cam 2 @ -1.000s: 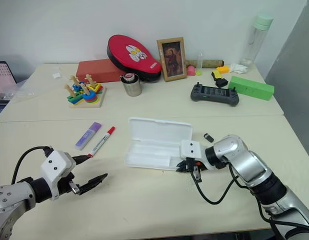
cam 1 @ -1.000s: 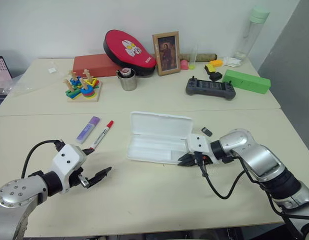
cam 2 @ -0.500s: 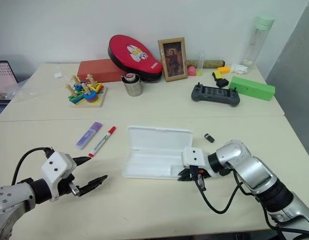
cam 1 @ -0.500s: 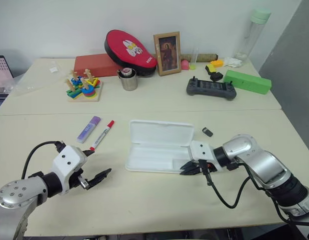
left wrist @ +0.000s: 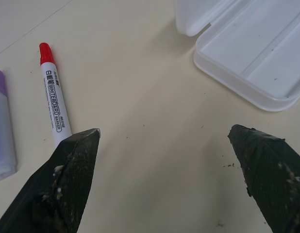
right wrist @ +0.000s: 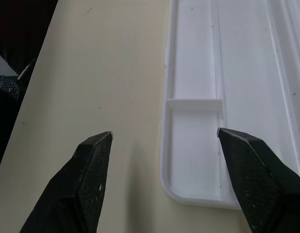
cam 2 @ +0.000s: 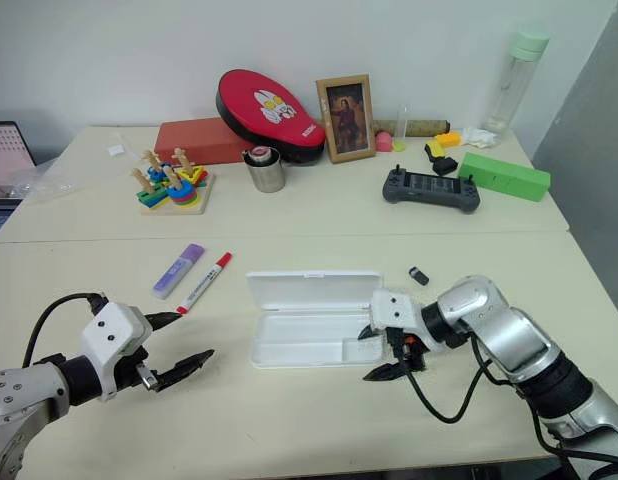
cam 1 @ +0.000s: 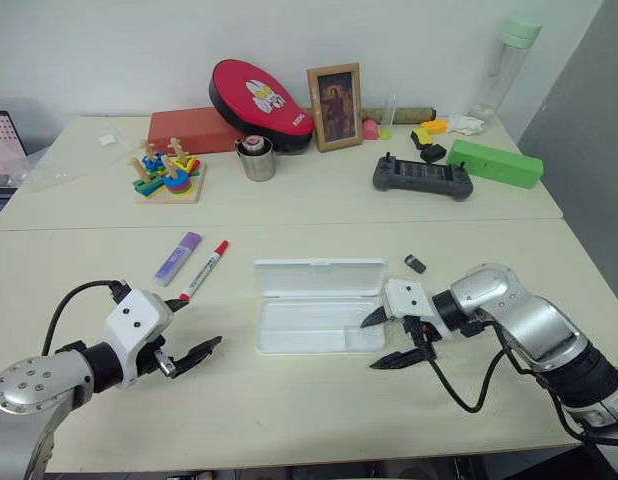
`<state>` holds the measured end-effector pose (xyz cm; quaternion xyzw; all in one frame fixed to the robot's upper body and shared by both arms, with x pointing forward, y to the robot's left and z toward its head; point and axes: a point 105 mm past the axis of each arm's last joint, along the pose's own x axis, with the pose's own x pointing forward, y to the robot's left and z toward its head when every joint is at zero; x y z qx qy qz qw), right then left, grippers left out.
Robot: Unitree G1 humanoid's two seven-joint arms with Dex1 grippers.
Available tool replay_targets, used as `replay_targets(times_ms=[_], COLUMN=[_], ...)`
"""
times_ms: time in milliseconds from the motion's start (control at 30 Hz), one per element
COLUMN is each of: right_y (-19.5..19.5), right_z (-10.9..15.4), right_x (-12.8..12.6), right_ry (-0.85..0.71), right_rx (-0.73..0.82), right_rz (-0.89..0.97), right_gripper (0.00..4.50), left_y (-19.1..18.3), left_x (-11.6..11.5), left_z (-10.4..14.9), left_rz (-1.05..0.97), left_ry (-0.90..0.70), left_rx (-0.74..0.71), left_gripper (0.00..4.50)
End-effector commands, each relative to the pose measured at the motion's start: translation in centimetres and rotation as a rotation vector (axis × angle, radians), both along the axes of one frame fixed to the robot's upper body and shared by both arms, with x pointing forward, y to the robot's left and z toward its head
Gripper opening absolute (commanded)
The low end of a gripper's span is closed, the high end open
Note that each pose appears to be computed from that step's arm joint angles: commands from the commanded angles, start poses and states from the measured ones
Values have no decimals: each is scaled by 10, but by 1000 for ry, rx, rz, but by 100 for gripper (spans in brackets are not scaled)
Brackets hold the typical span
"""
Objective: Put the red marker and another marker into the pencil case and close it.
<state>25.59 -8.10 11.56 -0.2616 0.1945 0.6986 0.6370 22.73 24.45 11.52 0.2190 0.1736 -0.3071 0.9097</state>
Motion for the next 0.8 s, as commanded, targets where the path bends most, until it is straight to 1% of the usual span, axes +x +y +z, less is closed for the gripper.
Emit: replay_targets(times_ms=[33, 133, 233, 433, 533, 633, 733, 800], right_y=[5, 6, 6, 10, 13, 16, 16, 18], right_z=[43, 62, 69, 85, 93, 99, 101, 107], right_x=[6, 3, 3, 1, 3, 5, 7, 6], right_ry=[-38, -24, -41, -86, -112, -132, -153, -160], right_rx=[111, 156, 164, 198, 219, 234, 241, 263], right_rz=[-16, -7, -10, -3, -8, -13, -23, -32], right_gripper=[343, 343, 343, 343, 343, 343, 343, 343], left_y=[12, 19, 22, 28, 24, 20, 18, 17], left_x=[9, 18, 24, 45, 55, 70, 76, 87], left_z=[11, 15, 16, 20, 20, 14, 10, 6], left_rz=[40, 80, 91, 150, 146, 163, 161, 182], left_ry=[-72, -113, -113, -92, -86, -77, -65, -74], left_rx=[43, 67, 95, 122, 104, 56, 48, 41], left_gripper=[450, 450, 450, 450, 450, 450, 450, 450])
